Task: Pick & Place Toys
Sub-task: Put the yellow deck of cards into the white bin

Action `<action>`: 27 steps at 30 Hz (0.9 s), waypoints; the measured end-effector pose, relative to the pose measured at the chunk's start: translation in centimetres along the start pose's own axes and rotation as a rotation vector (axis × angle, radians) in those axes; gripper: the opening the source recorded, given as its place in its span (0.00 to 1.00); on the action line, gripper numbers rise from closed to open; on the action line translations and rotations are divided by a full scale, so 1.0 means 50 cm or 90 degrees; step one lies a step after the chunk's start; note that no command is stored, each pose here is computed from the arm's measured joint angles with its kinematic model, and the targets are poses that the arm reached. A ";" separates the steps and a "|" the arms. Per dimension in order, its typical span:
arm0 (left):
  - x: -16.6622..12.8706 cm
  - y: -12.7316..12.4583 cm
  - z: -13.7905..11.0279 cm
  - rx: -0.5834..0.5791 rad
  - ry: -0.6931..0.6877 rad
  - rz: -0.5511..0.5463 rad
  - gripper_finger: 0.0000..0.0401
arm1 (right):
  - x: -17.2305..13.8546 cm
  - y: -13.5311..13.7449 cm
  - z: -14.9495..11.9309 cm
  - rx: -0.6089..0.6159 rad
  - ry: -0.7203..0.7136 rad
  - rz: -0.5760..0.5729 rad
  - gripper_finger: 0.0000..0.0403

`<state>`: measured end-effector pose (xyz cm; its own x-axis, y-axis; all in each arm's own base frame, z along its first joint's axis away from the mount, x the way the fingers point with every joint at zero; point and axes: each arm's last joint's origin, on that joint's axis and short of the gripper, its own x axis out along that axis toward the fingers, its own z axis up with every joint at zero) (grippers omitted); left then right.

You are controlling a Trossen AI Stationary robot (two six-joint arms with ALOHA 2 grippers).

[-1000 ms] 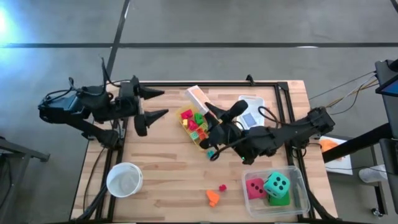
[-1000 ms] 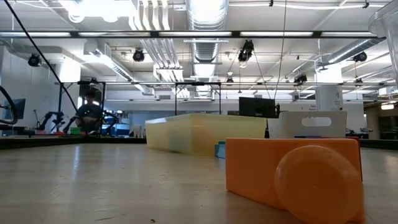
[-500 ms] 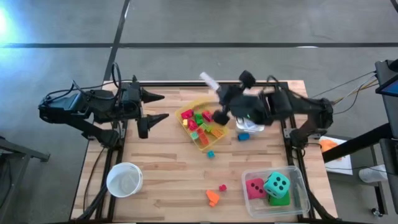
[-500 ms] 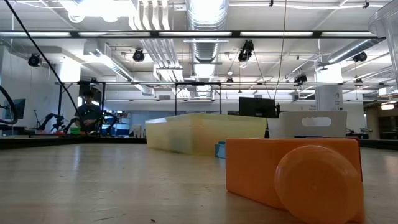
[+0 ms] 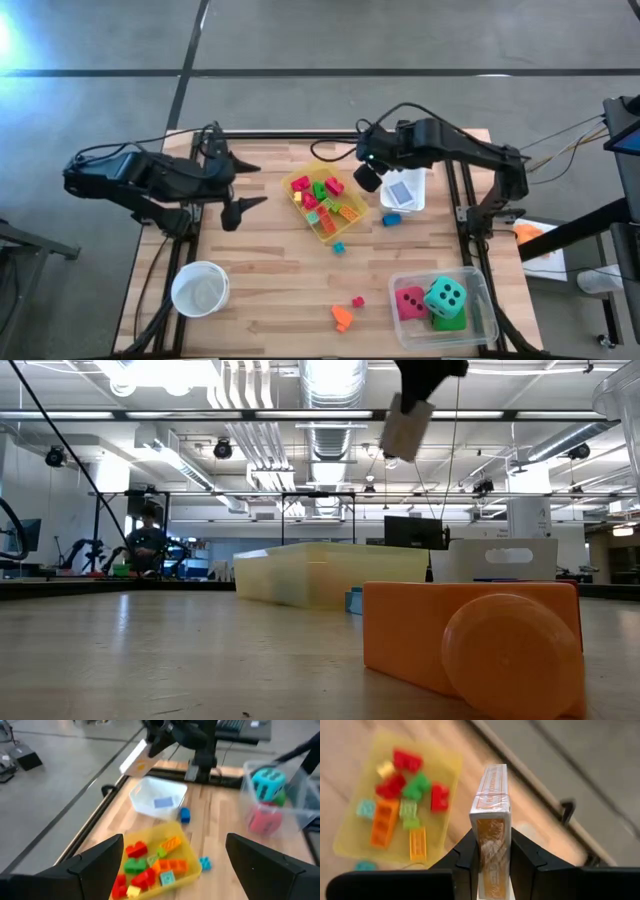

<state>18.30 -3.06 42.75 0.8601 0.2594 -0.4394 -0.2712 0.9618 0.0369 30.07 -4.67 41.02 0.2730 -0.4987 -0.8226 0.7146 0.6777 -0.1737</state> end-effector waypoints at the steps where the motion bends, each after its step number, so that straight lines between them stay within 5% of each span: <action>1: 0.004 -0.001 -0.006 0.004 0.008 0.002 0.88 | 0.013 -0.003 -0.004 0.005 0.029 0.000 0.16; 9: 0.045 -0.011 -0.054 0.046 0.067 0.018 0.88 | 0.104 -0.021 -0.046 0.000 0.184 -0.045 0.16; 21: 0.040 -0.008 -0.041 -0.006 0.031 0.006 0.88 | 0.228 -0.069 -0.106 0.041 0.335 -0.131 0.16; 27: 0.040 -0.009 -0.041 -0.004 0.032 0.006 0.88 | 0.280 -0.060 -0.110 0.075 0.362 -0.101 0.16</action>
<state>19.27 -3.13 40.00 0.8349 0.2636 -0.4831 -0.2818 0.9588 0.0362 28.21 -10.72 27.03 -0.2076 -0.1994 -0.9577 0.7941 0.5373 -0.2840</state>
